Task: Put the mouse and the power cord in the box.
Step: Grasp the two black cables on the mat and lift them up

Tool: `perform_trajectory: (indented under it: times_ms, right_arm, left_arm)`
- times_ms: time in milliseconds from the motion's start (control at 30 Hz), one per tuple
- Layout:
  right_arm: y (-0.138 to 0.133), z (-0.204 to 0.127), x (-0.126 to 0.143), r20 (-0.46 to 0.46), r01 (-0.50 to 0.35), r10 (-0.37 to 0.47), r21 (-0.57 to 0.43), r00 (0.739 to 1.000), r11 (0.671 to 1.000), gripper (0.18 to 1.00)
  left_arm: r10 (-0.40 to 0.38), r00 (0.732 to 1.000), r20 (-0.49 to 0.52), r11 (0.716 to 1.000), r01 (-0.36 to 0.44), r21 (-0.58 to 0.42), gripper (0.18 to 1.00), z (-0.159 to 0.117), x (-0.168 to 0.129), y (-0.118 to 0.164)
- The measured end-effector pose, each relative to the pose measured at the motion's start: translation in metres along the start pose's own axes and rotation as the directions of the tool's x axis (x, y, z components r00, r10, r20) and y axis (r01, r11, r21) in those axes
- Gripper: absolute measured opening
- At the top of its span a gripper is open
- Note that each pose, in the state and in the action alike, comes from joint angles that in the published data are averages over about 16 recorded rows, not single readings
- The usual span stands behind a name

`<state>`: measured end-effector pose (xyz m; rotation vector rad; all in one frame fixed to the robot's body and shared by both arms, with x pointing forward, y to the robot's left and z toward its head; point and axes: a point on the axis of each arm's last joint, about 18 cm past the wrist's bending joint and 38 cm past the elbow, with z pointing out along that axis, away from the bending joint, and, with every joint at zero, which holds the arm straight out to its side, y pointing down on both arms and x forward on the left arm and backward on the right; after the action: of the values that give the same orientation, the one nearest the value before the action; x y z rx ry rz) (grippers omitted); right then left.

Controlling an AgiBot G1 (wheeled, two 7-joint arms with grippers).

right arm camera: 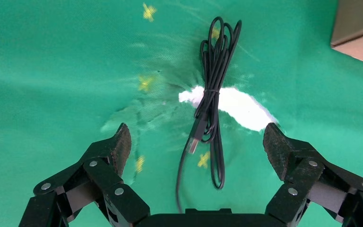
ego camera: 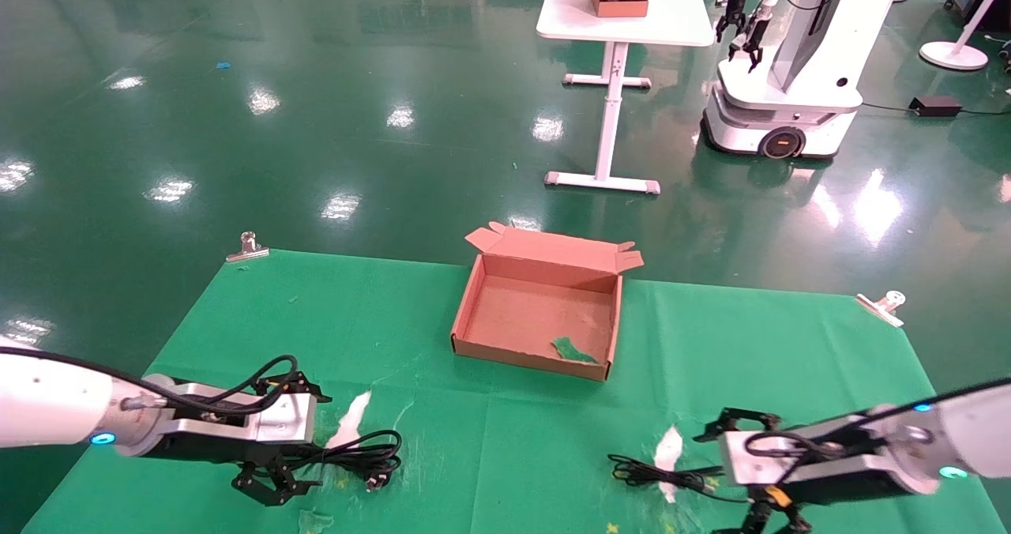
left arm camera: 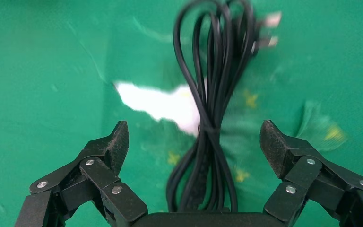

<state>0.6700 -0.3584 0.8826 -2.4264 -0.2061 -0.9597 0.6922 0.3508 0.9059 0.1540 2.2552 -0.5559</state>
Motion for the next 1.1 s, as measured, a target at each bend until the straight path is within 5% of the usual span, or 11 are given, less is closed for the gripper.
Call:
perform_trajectory:
  times_ms: [333,1100]
  right_arm:
    - [0.001,0.028,0.008,-0.004,0.063,-0.063,-0.056,0.998,0.996,1.001]
    - [0.003,0.035,0.014,-0.038,0.077,-0.080,-0.071,0.996,0.995,0.919]
  left_arm:
    - [0.031,1.000,0.005,0.997,-0.030,-0.073,1.000,0.016,-0.001,0.015]
    - [0.065,0.998,0.004,0.997,-0.064,-0.050,0.967,0.007,-0.002,0.017]
